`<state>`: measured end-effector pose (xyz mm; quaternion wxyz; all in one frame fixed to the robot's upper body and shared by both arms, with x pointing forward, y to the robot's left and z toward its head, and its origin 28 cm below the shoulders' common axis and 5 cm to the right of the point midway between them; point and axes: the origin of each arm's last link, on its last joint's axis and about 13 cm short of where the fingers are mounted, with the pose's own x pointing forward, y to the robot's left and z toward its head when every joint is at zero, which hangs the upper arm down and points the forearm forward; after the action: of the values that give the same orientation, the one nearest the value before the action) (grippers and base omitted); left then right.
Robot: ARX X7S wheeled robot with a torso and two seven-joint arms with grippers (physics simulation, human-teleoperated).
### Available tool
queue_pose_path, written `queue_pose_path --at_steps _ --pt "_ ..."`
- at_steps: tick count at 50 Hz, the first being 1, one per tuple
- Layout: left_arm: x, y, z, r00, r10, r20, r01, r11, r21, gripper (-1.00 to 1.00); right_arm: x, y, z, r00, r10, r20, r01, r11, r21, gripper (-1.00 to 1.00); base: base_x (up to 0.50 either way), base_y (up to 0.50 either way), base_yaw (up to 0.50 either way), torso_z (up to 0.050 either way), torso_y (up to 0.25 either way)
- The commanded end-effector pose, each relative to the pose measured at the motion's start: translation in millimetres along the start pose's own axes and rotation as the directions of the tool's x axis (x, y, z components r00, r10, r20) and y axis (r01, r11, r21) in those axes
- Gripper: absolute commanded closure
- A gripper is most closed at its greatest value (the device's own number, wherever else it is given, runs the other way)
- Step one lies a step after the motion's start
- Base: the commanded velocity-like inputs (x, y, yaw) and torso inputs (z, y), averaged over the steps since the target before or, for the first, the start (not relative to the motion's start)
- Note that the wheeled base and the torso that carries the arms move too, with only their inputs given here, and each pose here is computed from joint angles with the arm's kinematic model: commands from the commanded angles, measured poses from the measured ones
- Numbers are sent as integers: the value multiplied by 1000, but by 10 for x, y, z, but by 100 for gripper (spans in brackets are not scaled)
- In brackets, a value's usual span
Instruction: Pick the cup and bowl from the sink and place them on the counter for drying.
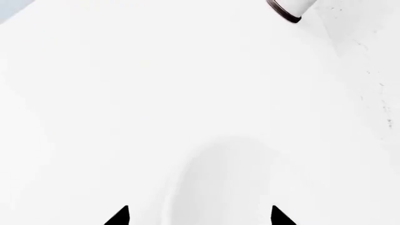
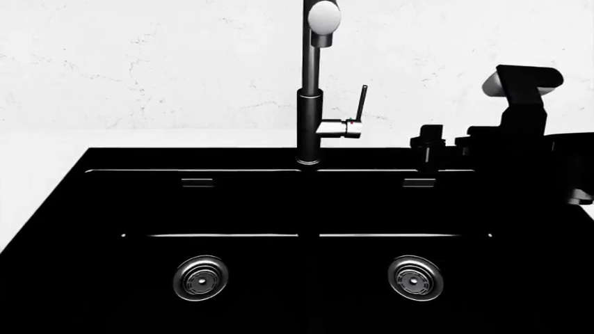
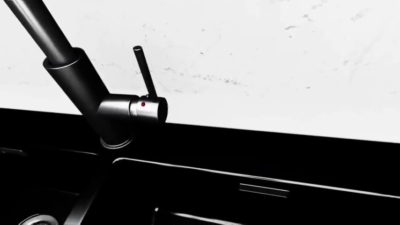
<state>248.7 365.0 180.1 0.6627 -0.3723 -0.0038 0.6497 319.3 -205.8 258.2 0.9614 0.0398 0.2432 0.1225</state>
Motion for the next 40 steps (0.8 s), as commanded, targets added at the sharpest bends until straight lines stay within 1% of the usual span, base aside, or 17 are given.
queue_pose_path --at_steps 1,4,8,9,10,16,17,19,22,27,28,31,32,33,35,37,40 --pt "-199 69 -37 999 -44 -4 44 996 79 -100 -2 -1 -1 1000 3 -2 -3 1000 -1 -100 0 0 0 0 0" --pt "-287 41 32 997 -67 29 65 995 80 -100 -6 1 -9 1000 4 -2 -4 1000 1 -100 0 0 0 0 0" --pt "-434 -40 111 992 -124 24 121 987 103 -100 -3 -5 -25 1000 5 -1 -5 1000 3 -100 0 0 0 0 0" --pt "-474 -55 122 989 -137 54 129 984 122 -100 -3 -6 -28 1000 7 1 -7 1000 4 -100 0 0 0 0 0" --pt "-502 -62 138 988 -145 58 138 984 114 -100 -1 -8 -34 1000 7 1 -7 1000 6 -100 0 0 0 0 0" --pt "-608 -104 219 978 -174 112 157 977 146 -100 -2 -25 -60 1000 7 2 -7 1000 12 -100 0 0 0 0 0" --pt "-634 -121 231 974 -194 117 174 972 155 -100 -3 -26 -65 1000 8 3 -8 1000 14 -100 0 0 0 0 0" --pt "-678 -144 211 962 -228 147 192 955 225 -100 -3 -25 -71 1000 9 4 -9 1000 15 -100 0 0 0 0 0" --pt "-792 -212 190 942 -317 113 275 919 284 -100 3 -23 -88 1000 9 1 -9 1000 12 -100 0 0 0 0 0" --pt "-875 -327 144 890 -453 49 405 835 373 -100 10 -17 -93 1000 14 2 -14 1000 13 -100 0 0 0 0 0" --pt "-874 -329 135 891 -452 35 408 835 370 -100 12 -18 -95 1000 14 2 -14 1000 13 -100 0 0 0 0 0" --pt "-833 -323 129 853 -521 -25 479 763 433 -100 8 -18 -93 1000 14 4 -14 1000 15 -100 0 0 0 0 0" --pt "-826 -317 142 849 -527 -36 488 757 434 -100 5 -17 -91 1000 14 5 -14 1000 15 -100 0 0 0 0 0" --pt "-818 -302 156 832 -551 -69 518 725 455 -100 0 -15 -90 1000 13 5 -13 1000 13 -100 0 0 0 0 0" --pt "-895 -345 49 822 -563 -82 531 708 466 -100 -9 -8 -81 1000 13 7 -13 1000 11 -100 0 0 0 0 0" --pt "-890 -345 48 799 -590 -118 565 668 484 -100 -13 -6 -71 1000 13 10 -13 1000 11 -100 0 0 0 0 0" --pt "-912 -363 8 779 -613 -133 584 632 509 -100 -10 -4 -80 1000 14 9 -14 1000 12 -100 0 0 0 0 0"
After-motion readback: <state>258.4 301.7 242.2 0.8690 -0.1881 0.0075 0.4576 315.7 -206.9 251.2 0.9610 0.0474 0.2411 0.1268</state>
